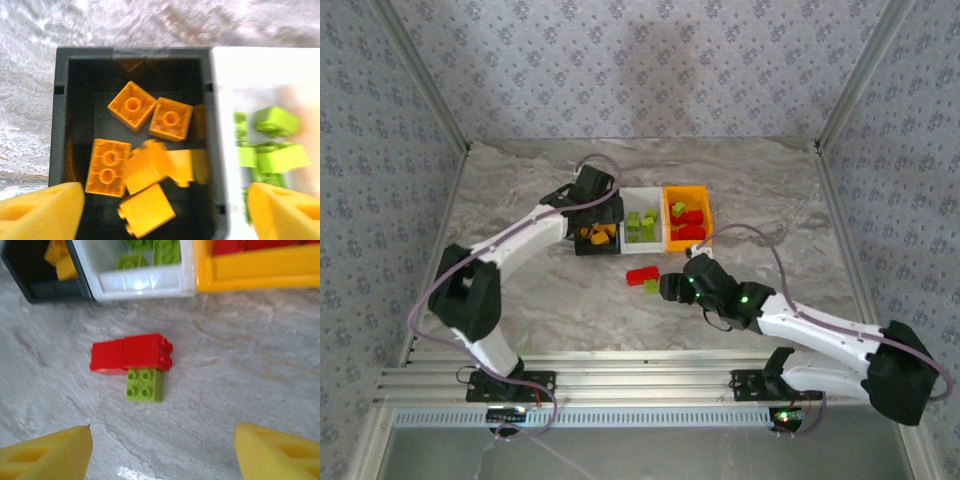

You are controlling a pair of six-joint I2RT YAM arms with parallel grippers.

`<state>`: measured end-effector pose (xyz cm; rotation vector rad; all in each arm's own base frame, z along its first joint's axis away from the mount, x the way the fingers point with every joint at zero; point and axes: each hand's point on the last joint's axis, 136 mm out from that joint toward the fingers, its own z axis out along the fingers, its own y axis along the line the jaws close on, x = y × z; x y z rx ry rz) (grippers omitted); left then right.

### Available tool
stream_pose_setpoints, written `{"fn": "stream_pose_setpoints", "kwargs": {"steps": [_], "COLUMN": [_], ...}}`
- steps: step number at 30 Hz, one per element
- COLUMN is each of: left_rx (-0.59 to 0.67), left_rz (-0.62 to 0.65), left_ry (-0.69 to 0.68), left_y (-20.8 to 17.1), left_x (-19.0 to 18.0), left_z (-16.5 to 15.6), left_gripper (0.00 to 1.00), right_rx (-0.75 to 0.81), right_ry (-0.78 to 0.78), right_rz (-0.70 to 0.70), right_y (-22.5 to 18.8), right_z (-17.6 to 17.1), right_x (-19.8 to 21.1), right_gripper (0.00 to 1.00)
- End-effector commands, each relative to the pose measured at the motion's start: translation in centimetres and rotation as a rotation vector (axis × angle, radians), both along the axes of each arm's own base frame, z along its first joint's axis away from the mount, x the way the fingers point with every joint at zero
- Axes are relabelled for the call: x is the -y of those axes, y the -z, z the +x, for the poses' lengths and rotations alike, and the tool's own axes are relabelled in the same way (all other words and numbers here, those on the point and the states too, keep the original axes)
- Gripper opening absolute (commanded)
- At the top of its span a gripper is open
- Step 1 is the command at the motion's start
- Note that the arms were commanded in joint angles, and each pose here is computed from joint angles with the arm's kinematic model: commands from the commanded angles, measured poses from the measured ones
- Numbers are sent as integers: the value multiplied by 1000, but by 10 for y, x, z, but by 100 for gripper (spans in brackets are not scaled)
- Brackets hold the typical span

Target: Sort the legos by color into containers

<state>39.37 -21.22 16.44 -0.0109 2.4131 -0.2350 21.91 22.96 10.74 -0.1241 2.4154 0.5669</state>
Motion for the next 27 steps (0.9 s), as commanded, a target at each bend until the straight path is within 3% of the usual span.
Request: {"fn": "stream_pose_setpoints", "kwargs": {"steps": [1, 3, 6, 12, 20, 27], "left_rx": [100, 111, 107, 71, 66, 66], "left_rz": [-138, -166, -186, -249, -230, -198], "left_ry": [89, 134, 170, 112, 23, 24], "left_y": [-58, -62, -54, -18, 2, 9], "left_x": [19, 26, 27, -4, -35, -37], "left_z": [-37, -64, -104, -156, -169, -168], "left_gripper": [94, 99, 100, 100, 99, 99], "right_rx": [-31, -39, -48, -64, -126, -99], "right_ry": [-36, -65, -89, -92, -78, -120], "right_rz": [-35, -76, -149, -246, -351, -332], "right_y": [17, 25, 38, 60, 87, 89], "right_z": [-2, 2, 9, 22, 23, 19], "right_x": [-16, -27, -40, -52, -51, -61], "right_gripper": [77, 77, 76, 76, 66, 49]}}
